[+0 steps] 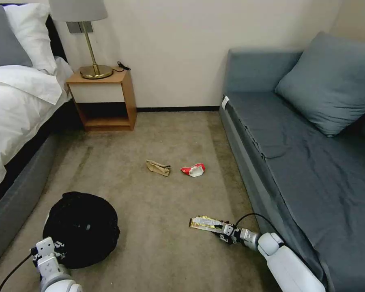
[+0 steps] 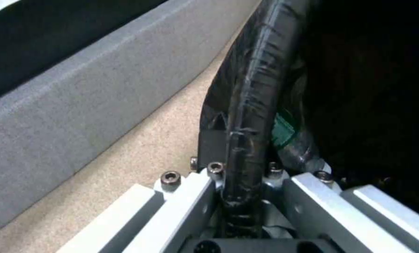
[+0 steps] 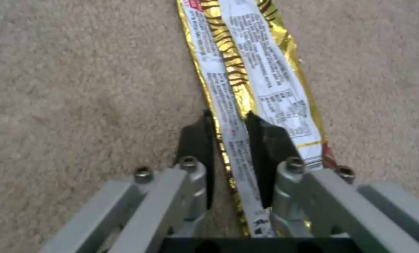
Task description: Pick up the trash bin, then pick up the garbage on the floor and place it into the trash bin.
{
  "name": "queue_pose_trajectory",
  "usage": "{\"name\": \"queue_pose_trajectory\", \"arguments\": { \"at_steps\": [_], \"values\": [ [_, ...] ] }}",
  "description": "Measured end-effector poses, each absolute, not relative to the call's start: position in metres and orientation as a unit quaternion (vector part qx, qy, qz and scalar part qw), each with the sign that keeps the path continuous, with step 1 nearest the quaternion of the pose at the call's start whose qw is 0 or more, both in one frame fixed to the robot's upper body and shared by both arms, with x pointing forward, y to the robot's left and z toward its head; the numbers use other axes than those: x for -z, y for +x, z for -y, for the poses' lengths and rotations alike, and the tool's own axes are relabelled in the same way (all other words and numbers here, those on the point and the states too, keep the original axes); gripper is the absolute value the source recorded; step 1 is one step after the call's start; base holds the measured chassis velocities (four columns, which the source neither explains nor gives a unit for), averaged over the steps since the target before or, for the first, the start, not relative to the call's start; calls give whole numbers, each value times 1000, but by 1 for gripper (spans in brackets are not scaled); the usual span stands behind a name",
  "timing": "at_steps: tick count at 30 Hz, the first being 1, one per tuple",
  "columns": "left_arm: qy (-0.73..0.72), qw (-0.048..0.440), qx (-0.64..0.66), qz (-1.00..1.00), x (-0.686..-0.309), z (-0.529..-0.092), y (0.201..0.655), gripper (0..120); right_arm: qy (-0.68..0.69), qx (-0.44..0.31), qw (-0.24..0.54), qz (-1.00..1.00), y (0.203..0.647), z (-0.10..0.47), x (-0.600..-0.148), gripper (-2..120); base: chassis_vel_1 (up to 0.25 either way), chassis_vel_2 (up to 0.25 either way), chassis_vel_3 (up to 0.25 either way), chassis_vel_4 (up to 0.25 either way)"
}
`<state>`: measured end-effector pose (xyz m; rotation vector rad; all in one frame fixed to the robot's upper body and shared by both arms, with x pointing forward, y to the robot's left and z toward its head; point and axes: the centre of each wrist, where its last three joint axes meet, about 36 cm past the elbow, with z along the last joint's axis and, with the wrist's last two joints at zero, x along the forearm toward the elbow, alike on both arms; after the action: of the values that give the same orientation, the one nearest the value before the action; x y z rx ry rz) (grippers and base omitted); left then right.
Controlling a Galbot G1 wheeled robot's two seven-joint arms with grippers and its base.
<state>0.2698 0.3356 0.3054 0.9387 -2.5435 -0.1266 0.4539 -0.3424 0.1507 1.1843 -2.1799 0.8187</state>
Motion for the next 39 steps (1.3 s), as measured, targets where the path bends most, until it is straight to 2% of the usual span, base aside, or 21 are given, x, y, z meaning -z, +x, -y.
{"name": "queue_pose_trajectory", "arguments": {
  "at_steps": [6,9,30,39],
  "values": [
    [338,212,46,916,-305,-335,269,0,438,-303,262,804,454,343,-151,10,0,0,0,0],
    [338,212,45,916,-305,-334,269,0,439,-304,263,804,453,344,-151,0,0,0,0,0],
    [333,210,48,918,-304,-332,268,0,441,-292,253,810,453,345,-155,0,0,0,0,0],
    [326,209,52,920,-306,-326,269,0,444,-285,216,822,452,344,-177,0,0,0,0,0]
  ]
}}
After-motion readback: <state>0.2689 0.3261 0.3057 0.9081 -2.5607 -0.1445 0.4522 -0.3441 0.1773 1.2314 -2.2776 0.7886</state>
